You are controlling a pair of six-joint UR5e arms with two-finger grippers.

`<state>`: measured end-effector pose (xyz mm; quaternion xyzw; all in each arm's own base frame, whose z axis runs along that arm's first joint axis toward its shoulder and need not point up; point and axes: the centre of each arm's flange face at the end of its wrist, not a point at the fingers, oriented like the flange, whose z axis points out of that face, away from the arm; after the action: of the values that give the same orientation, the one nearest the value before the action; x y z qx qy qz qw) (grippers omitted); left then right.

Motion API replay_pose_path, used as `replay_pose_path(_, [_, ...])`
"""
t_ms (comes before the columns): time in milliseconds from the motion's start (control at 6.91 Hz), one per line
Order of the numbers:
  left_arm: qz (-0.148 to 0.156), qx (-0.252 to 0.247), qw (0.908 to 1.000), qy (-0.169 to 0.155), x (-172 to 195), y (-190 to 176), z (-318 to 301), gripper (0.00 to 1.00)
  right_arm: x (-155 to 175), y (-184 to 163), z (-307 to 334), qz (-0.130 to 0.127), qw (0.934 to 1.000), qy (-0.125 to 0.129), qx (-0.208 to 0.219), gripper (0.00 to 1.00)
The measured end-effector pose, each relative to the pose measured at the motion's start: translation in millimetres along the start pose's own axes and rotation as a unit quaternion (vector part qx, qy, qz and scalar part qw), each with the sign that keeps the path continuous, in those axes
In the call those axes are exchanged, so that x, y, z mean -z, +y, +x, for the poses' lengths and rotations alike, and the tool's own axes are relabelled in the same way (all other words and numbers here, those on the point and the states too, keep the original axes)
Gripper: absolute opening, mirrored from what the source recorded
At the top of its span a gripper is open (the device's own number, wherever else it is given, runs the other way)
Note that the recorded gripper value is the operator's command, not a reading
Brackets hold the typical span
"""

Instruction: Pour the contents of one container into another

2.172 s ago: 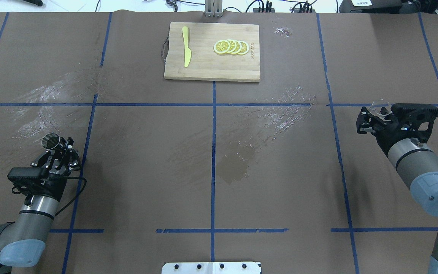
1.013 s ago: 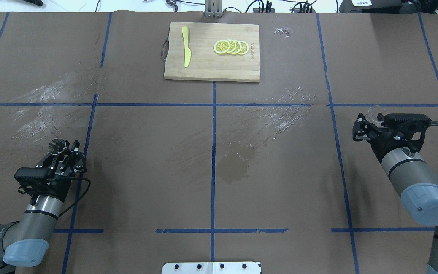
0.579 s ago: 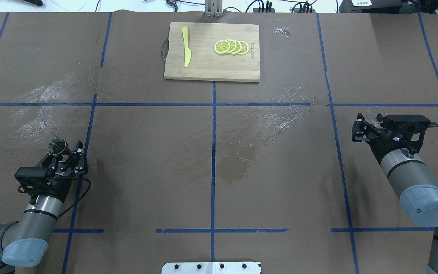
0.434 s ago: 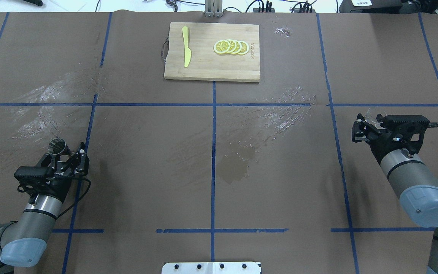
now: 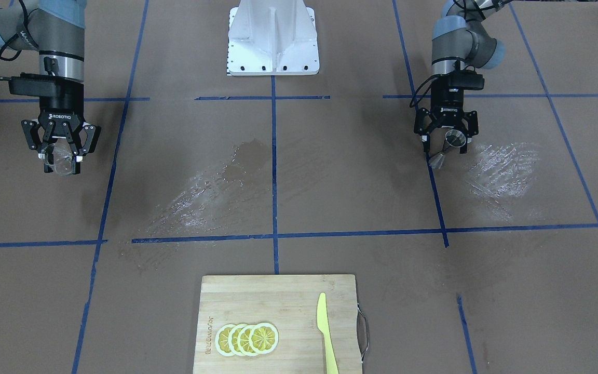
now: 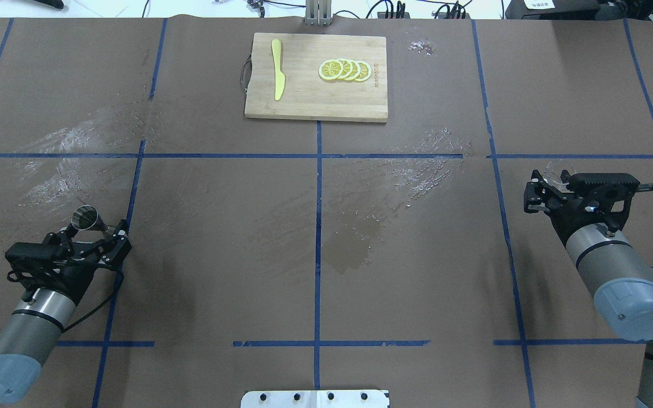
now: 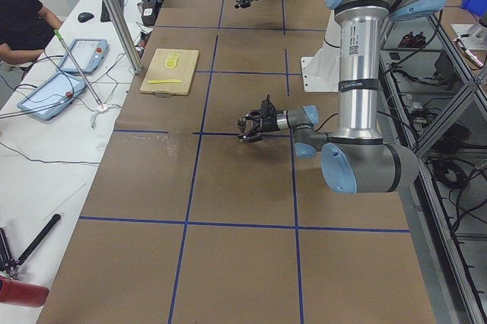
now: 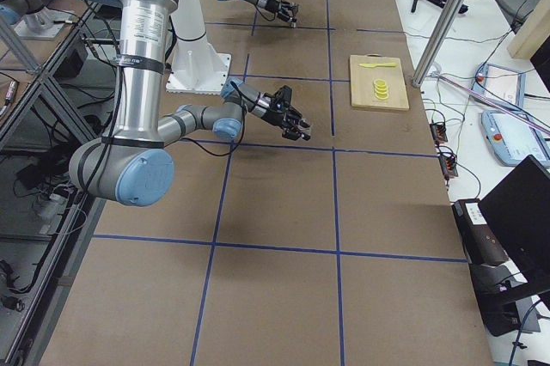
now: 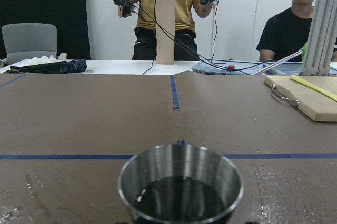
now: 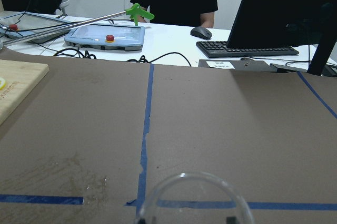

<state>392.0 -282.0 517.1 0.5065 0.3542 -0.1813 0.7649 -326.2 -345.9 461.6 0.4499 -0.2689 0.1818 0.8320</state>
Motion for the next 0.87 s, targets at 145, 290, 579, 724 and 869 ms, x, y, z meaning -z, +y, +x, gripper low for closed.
replay_pose_path(145, [-0.025, -0.006, 0.9996, 0.011, 10.6, -8.6, -6.4, 1.0, -1.1, 5.4, 0.3, 0.004, 1.0, 0.003, -0.006, 0.0])
replay_pose_path(290, [-0.05, -0.009, 0.9985, 0.021, 15.3, -9.4, -8.4, 1.0, -3.5, 18.9, 0.9, 0.009, 0.9998, 0.008, -0.014, 0.0])
replay_pose_path(579, [-0.101, -0.015, 0.9941, 0.038, 22.0, -4.4, -12.1, 1.0, -4.6, 43.2, 0.0, 0.016, 0.9995, 0.011, -0.024, 0.0])
replay_pose_path(724, [-0.133, -0.017, 0.9894, 0.055, 34.5, -14.4, -13.2, 1.0, -5.8, 51.0, 0.5, 0.017, 0.9995, 0.012, -0.024, 0.0])
replay_pose_path(869, [-0.164, -0.021, 0.9834, 0.075, 52.7, -32.8, -15.6, 1.0, -6.3, 56.6, 0.5, 0.019, 0.9994, 0.013, -0.025, 0.0])
